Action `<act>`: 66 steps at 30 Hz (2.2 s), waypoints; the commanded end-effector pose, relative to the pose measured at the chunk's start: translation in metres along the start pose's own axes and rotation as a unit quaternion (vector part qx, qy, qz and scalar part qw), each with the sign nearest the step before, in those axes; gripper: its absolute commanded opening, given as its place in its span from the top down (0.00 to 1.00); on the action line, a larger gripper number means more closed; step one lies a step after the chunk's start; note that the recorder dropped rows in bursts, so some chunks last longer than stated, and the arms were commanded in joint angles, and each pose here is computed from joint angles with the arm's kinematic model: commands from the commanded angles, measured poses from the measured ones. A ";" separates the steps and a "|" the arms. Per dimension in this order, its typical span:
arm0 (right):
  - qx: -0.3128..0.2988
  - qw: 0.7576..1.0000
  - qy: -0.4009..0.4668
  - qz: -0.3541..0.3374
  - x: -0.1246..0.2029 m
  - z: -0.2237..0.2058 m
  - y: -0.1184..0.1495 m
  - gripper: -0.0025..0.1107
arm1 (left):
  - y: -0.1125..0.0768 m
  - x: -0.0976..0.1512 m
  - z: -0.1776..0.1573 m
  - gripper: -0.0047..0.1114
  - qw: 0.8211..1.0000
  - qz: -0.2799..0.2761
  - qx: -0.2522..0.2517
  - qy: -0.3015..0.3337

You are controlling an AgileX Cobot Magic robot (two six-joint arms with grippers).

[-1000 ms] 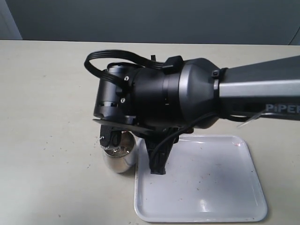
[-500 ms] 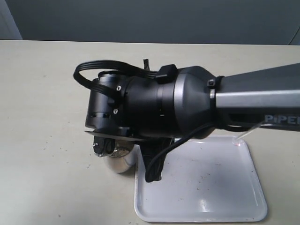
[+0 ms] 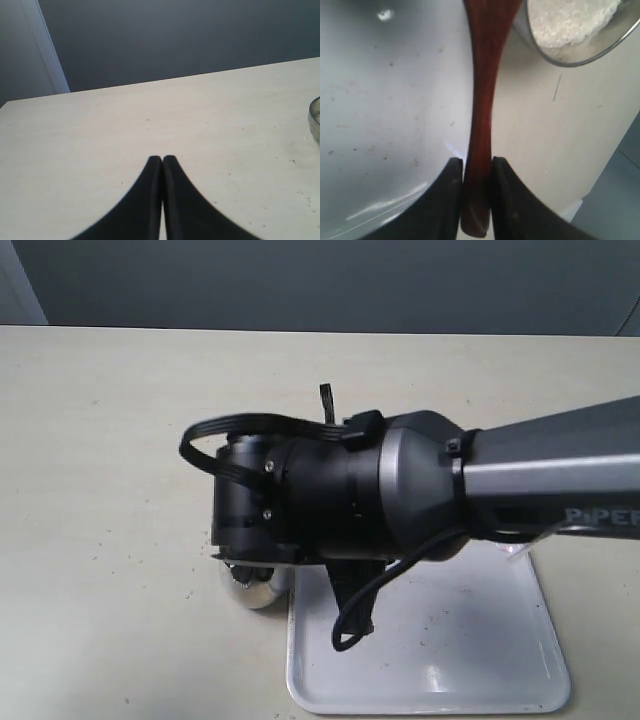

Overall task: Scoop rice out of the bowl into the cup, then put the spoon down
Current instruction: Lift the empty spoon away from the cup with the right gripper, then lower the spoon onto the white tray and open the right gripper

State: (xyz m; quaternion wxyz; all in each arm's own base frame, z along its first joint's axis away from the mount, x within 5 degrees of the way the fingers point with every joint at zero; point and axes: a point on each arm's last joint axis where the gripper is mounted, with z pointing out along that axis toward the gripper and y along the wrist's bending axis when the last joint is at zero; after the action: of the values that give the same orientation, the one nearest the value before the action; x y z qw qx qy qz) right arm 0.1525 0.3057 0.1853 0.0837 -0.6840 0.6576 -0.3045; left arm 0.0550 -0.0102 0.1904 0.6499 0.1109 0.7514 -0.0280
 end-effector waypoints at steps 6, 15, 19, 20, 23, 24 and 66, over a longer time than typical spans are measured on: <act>0.025 0.999 -0.010 0.020 0.003 -0.001 -0.003 0.98 | 0.000 -0.002 -0.001 0.96 1.000 -0.003 0.001 -0.005; 0.027 0.999 -0.026 0.038 0.000 -0.003 0.000 0.98 | 0.000 -0.002 -0.001 0.96 1.000 -0.003 0.001 -0.005; 0.033 0.998 -0.039 0.031 -0.004 -0.007 0.004 0.98 | 0.000 -0.002 -0.001 0.96 1.000 -0.003 0.001 -0.005; 0.041 0.998 -0.040 0.037 -0.004 -0.007 0.003 0.98 | 0.000 -0.002 -0.001 0.96 1.000 -0.003 0.001 -0.005; 0.074 0.996 -0.029 0.039 -0.001 -0.003 0.004 0.98 | 0.000 -0.002 -0.001 0.96 1.000 -0.003 0.001 -0.005; 0.080 0.996 -0.027 0.043 0.000 -0.001 0.004 0.98 | 0.000 -0.002 -0.001 0.96 1.000 -0.003 0.001 -0.005; -0.227 0.891 0.014 0.393 0.094 0.002 -0.030 0.98 | 0.000 -0.002 -0.001 0.96 1.000 -0.003 0.001 -0.005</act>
State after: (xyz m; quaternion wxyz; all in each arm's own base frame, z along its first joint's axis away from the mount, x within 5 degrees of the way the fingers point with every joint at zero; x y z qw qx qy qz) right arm 0.1677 0.2315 0.2293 0.0879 -0.4027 0.8986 -0.1502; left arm 0.0550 -0.0102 0.1904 0.6499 0.1109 0.7514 -0.0280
